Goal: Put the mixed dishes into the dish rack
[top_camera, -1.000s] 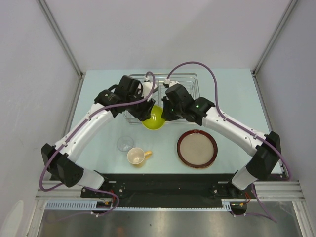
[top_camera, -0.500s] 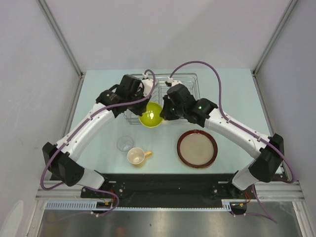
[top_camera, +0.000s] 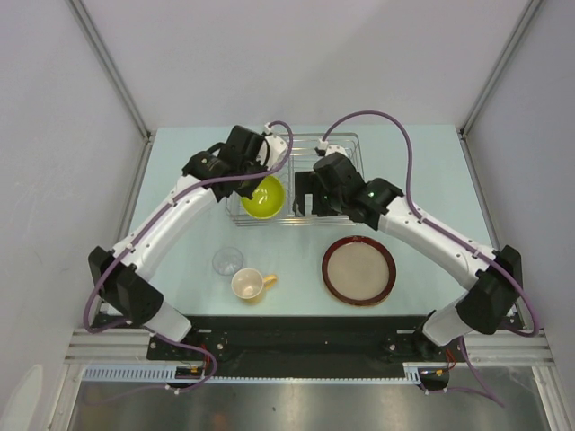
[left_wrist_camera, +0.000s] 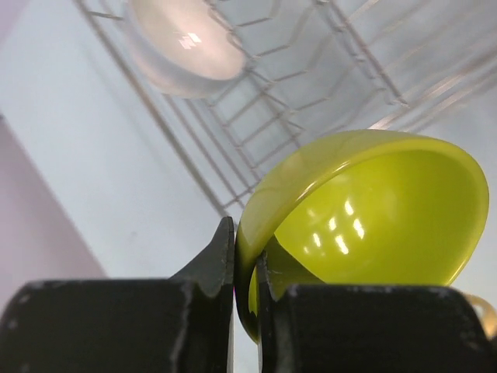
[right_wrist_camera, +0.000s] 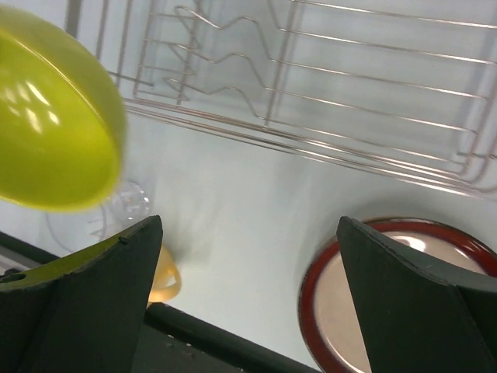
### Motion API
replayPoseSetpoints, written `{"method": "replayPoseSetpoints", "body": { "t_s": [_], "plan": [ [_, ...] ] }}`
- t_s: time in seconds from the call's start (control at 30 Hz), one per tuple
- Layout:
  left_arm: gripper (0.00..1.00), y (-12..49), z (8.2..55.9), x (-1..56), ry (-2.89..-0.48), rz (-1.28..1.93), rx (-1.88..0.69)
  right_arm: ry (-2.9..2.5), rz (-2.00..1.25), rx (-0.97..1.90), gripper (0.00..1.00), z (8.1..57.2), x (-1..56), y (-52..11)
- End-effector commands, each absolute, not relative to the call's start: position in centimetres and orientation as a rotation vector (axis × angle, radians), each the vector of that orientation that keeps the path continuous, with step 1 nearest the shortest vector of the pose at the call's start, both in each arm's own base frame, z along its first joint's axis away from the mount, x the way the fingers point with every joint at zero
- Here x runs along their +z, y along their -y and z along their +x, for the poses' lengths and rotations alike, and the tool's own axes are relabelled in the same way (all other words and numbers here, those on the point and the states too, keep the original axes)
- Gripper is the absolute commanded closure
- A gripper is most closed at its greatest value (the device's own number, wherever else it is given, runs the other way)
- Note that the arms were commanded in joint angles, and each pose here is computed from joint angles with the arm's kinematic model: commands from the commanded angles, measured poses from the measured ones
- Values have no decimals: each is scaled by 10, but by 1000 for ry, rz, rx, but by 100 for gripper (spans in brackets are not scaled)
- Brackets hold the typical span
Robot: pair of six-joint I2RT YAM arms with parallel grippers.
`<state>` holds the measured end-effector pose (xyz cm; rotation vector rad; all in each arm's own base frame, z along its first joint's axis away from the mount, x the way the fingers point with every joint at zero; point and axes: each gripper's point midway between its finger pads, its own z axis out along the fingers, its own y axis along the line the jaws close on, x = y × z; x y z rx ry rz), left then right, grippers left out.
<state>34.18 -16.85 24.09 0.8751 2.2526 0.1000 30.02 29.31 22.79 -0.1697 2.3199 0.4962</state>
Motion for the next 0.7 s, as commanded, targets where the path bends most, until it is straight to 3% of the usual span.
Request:
{"method": "replayPoseSetpoints", "body": {
  "t_s": [0.0, 0.23, 0.67],
  "plan": [
    [100, 131, 384, 277, -2127, 812, 495, -2254, -53, 427, 0, 300, 251, -244],
    [100, 95, 428, 279, -1973, 845, 1090, -2114, 123, 497, 0, 279, 300, -177],
    [100, 127, 439, 248, -1858, 990, 1452, -2082, 207, 577, 0, 248, 301, -131]
  ]
}}
